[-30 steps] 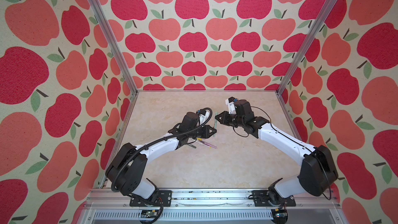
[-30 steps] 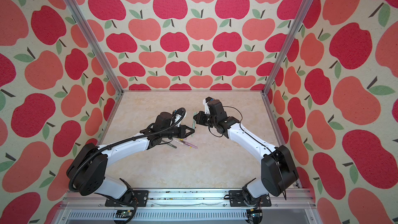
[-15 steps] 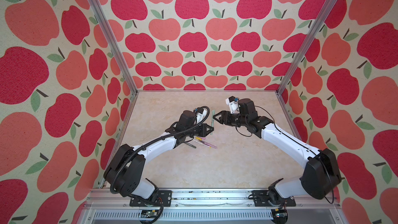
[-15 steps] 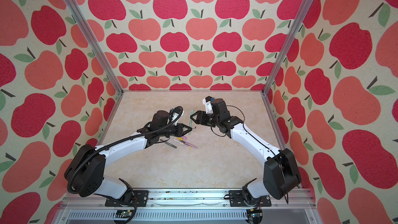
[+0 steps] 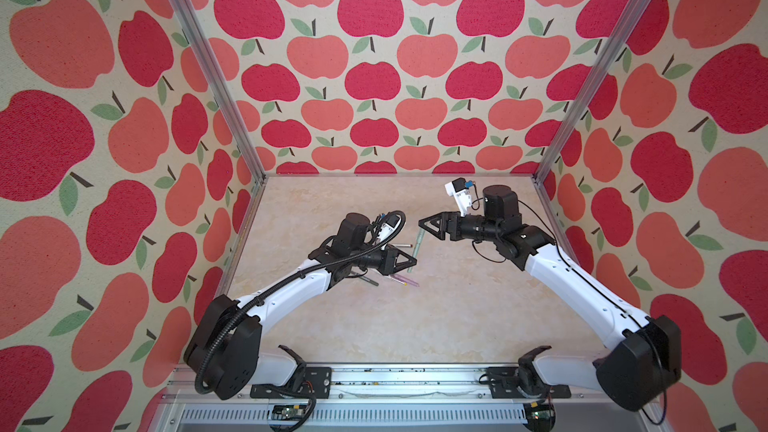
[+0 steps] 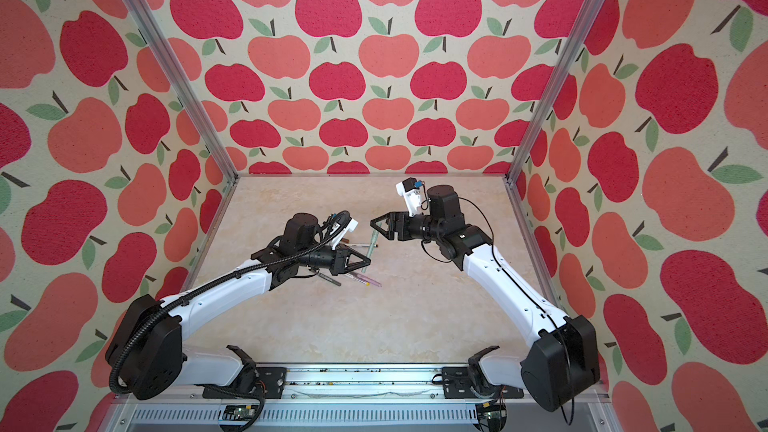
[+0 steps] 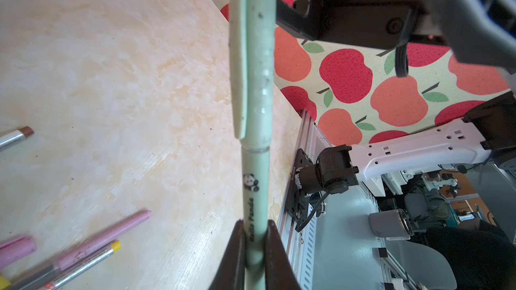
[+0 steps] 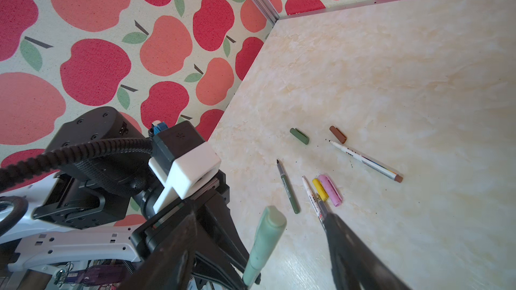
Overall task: Insert the pens into the pen caps
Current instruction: 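Lower the cap onto the pen nib with the right gripper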
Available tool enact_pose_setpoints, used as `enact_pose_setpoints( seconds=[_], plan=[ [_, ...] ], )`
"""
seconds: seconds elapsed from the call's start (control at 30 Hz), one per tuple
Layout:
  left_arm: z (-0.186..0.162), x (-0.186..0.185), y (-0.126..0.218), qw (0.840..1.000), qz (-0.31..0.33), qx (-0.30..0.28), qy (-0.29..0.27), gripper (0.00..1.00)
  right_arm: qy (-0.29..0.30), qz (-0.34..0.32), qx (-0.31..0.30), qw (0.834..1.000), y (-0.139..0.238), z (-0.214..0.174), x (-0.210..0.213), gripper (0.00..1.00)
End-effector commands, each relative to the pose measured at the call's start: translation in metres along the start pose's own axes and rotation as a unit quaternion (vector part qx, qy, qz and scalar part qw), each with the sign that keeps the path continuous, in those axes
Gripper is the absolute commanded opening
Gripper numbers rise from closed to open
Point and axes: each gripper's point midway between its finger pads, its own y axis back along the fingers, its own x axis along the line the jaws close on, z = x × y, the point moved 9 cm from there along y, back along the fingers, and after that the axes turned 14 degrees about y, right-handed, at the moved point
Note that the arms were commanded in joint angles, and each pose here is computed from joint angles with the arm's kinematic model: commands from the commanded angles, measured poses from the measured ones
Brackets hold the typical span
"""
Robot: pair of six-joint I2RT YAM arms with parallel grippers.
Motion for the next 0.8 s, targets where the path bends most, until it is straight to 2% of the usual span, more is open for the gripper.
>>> enact_pose_setpoints(
  seconds=[0.0, 0.23, 0.6, 0.77],
  plan=[
    [-0.007, -0.004, 0.006, 0.999, -0.019, 0.015, -0.022, 0.00, 0.007, 0.016, 0.009, 1.000, 0.004, -0.005, 0.003, 0.72],
    [-0.007, -0.006, 0.005, 0.999, -0.018, 0.022, -0.027, 0.00, -0.014, 0.028, 0.007, 0.999, -0.005, -0.003, -0.002, 0.60],
    [-0.004, -0.006, 0.006, 0.999, -0.006, 0.008, -0.035, 0.00, -0.037, 0.044, 0.016, 0.998, -0.017, -0.004, -0.004, 0.33],
    [-0.001, -0.007, 0.005, 0.999, -0.009, 0.000, -0.036, 0.00, -0.038, 0.046, 0.024, 0.998, -0.020, -0.007, -0.003, 0.29]
  ],
)
